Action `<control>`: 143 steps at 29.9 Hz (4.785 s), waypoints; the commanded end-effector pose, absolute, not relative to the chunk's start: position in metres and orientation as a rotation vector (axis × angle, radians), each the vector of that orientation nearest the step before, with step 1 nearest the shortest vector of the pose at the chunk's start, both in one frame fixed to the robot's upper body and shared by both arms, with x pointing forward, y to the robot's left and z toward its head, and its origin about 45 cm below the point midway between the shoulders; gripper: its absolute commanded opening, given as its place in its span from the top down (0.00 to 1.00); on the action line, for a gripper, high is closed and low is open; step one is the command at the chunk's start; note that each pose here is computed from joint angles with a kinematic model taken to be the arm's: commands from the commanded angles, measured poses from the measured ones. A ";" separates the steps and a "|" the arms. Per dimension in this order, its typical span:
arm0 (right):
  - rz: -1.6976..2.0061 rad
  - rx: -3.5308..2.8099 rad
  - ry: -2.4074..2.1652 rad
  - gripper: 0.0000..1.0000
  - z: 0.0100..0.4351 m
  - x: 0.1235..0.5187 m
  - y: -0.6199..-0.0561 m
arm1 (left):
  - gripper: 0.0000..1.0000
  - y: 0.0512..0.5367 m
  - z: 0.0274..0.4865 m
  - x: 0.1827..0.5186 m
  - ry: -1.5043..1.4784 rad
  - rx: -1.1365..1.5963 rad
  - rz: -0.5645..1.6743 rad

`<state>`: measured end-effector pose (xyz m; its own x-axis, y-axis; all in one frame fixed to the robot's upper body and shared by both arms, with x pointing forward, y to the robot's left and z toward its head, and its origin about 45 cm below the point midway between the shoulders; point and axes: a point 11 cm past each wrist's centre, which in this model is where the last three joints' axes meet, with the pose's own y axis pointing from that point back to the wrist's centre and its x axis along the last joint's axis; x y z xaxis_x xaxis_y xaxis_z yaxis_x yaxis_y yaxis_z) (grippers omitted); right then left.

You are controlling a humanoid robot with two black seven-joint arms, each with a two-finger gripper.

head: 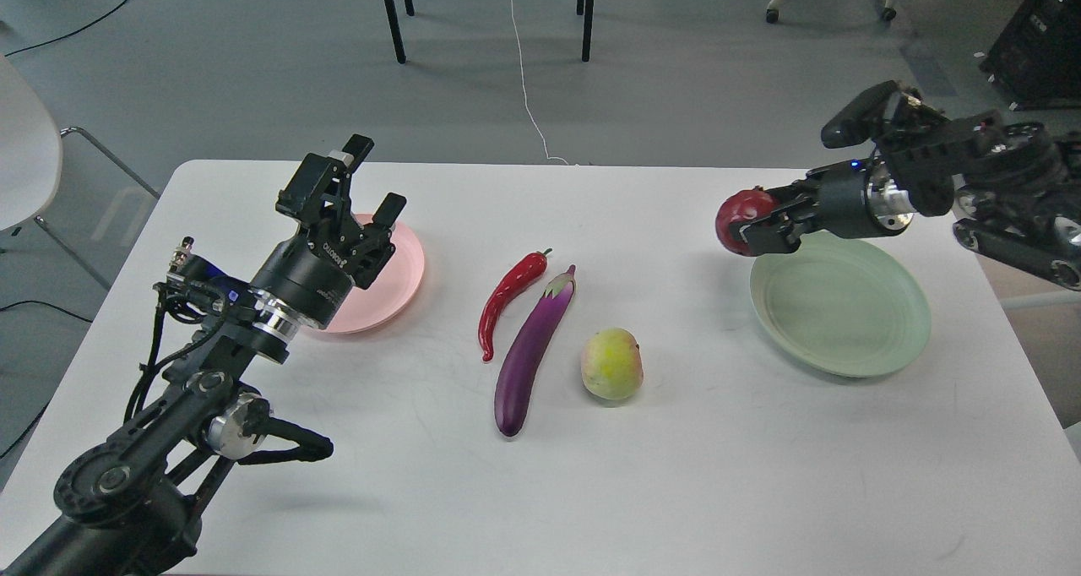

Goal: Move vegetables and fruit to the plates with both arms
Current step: 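Carry the red onion to the green plate and release it, then move the right gripper to the yellow-green fruit and grasp it, then carry the yellow-green fruit onto the green plate and release it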

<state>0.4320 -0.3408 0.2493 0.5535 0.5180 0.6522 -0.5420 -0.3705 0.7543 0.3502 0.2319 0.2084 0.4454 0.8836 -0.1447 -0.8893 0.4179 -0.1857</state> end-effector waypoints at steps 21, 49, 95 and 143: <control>1.054 1.405 -0.017 0.22 0.197 0.417 -0.428 | 0.02 0.224 0.208 0.350 0.038 -0.263 1.102; 1.103 2.008 -0.042 0.01 0.279 0.401 -0.236 | 0.02 0.228 0.210 0.351 0.029 -0.263 1.108; 1.077 1.846 0.521 0.31 0.170 0.370 -0.134 | 0.02 0.240 0.209 0.351 0.019 -0.241 1.126; 0.979 1.529 0.180 0.21 0.208 0.382 -0.394 | 0.02 0.228 0.213 0.350 0.018 -0.250 1.090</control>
<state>0.3820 -0.3924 0.2148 0.6226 0.6195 0.4782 -0.4204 -0.2506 0.8720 0.3493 0.2277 0.2124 0.4637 0.8748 -0.1403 -0.8794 0.4350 -0.1936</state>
